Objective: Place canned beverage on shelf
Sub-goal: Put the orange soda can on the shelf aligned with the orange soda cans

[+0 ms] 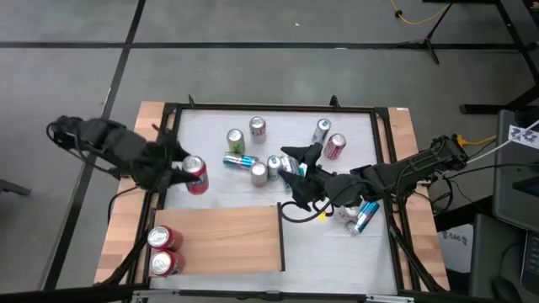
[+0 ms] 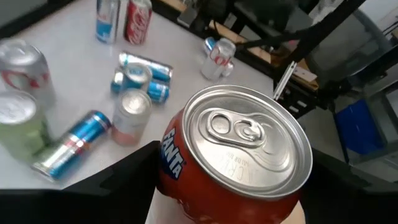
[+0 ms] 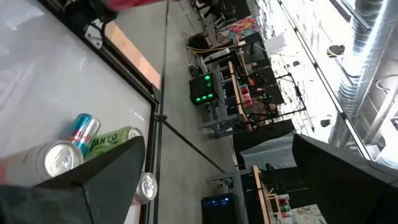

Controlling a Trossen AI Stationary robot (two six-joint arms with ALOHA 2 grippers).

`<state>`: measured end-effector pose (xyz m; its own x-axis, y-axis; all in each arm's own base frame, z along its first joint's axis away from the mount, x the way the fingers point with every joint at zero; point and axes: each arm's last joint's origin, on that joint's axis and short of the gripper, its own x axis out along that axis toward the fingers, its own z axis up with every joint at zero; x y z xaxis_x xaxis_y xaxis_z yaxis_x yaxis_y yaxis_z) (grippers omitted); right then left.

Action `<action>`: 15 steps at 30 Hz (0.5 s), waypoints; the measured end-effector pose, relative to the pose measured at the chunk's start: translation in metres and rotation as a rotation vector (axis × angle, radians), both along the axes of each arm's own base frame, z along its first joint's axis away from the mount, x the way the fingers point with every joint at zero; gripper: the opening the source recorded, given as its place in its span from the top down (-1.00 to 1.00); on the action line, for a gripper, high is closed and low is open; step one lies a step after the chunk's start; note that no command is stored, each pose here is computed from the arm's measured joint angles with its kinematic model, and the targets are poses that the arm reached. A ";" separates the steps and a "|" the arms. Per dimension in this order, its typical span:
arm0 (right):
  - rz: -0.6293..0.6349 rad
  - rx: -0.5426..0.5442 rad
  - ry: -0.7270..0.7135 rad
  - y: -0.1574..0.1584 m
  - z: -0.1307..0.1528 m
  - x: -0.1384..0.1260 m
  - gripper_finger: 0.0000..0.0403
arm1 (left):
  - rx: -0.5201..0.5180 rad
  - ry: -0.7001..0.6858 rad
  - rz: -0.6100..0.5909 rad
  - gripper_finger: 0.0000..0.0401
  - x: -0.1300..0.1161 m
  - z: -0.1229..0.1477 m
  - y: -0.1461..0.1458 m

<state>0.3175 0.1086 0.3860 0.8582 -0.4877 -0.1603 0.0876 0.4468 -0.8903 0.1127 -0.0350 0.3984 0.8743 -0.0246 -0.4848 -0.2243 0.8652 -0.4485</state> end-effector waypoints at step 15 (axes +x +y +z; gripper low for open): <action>0.025 0.156 -0.074 0.001 0.000 0.001 -0.96 | -0.028 -0.037 -0.047 -0.52 -0.009 -0.017 -0.036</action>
